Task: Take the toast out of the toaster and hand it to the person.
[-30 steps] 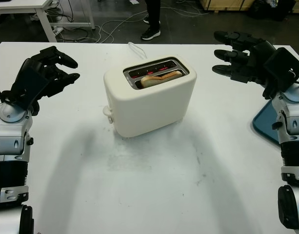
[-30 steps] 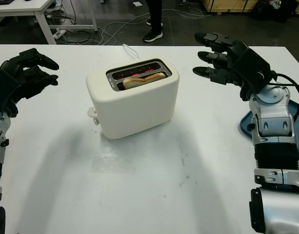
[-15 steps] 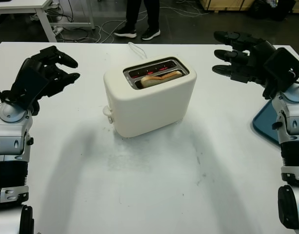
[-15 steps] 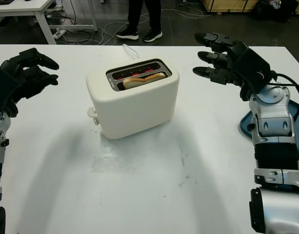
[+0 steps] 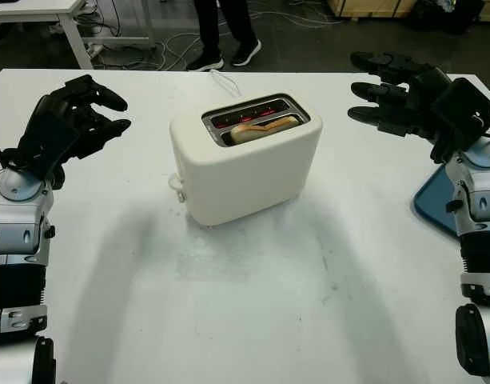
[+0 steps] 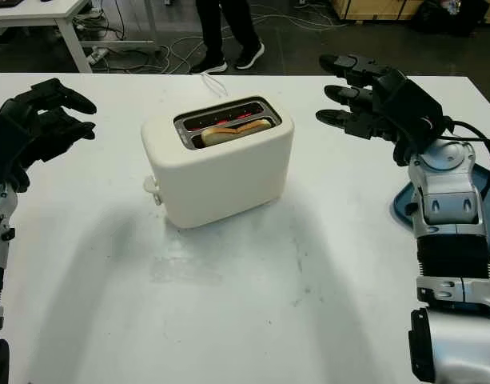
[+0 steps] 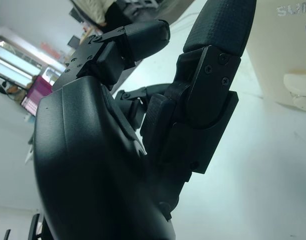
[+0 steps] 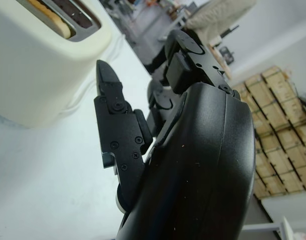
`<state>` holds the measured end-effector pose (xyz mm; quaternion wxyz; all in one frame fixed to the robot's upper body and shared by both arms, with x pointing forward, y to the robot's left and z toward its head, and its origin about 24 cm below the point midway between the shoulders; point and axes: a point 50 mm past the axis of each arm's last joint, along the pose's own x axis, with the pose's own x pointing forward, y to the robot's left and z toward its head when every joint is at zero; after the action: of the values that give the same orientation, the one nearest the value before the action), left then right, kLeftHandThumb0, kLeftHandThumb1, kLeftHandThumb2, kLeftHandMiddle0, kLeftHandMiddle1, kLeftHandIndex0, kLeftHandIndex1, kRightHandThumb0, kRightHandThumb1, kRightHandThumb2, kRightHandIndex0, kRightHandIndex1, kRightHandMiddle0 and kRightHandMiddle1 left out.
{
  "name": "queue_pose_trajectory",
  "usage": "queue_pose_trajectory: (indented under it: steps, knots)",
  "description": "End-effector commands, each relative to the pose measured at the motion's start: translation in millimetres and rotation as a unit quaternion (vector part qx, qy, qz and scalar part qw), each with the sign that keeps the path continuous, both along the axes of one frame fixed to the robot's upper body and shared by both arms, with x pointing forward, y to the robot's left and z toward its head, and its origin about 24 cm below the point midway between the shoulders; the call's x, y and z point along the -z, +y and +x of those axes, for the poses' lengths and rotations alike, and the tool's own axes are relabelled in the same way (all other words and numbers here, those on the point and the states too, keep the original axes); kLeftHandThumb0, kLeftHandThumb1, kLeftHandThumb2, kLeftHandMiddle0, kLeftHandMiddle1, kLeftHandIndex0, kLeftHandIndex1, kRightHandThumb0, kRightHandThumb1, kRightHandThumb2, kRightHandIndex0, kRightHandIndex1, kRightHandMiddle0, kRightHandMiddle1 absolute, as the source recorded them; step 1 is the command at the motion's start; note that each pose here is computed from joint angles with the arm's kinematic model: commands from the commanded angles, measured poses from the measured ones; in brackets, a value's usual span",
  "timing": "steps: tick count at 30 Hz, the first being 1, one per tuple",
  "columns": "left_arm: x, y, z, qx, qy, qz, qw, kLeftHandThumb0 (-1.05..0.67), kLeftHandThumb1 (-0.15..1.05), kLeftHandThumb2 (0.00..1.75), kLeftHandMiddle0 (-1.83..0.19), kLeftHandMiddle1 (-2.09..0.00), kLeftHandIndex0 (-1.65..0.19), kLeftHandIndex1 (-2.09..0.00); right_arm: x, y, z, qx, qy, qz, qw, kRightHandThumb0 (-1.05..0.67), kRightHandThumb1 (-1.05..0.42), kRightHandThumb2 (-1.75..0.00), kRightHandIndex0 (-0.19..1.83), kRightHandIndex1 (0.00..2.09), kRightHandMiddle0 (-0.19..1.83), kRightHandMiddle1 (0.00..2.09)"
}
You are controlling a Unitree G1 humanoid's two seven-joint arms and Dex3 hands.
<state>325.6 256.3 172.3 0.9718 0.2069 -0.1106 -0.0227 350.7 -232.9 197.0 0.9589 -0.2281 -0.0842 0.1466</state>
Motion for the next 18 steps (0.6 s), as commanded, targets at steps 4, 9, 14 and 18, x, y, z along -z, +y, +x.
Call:
queue_pose_trajectory:
  steps: [4, 9, 14, 18]
  knots:
    - [0.2, 0.7, -1.8, -0.007, 0.000, -0.008, 1.000, -1.05, 0.86, 0.00, -0.49, -1.41, -0.45, -1.34, 0.7, -0.5, -0.8, 0.002, 0.005, 0.001, 1.000, -0.18, -0.92, -0.02, 0.41, 0.00, 0.38, 0.00]
    - [0.3, 1.0, -1.8, -0.006, -0.001, -0.004, 1.000, -1.05, 0.87, 0.00, -0.49, -1.40, -0.45, -1.34, 0.5, -0.2, -0.9, 0.003, 0.002, -0.004, 1.000, -0.18, -0.92, -0.03, 0.42, 0.00, 0.39, 0.00]
    - [0.6, 1.0, -1.9, -0.006, 0.000, -0.009, 1.000, -1.05, 0.86, 0.00, -0.49, -1.40, -0.45, -1.34, 0.7, -0.3, -1.0, 0.001, 0.004, 0.000, 1.000, -0.17, -0.92, -0.04, 0.41, 0.00, 0.39, 0.00]
    - [0.6, 0.6, -1.9, -0.004, 0.000, -0.008, 1.000, -1.05, 0.87, 0.00, -0.49, -1.40, -0.45, -1.34, 1.0, 0.3, -0.7, 0.004, 0.007, 0.004, 1.000, -0.16, -0.92, -0.03, 0.41, 0.00, 0.38, 0.00]
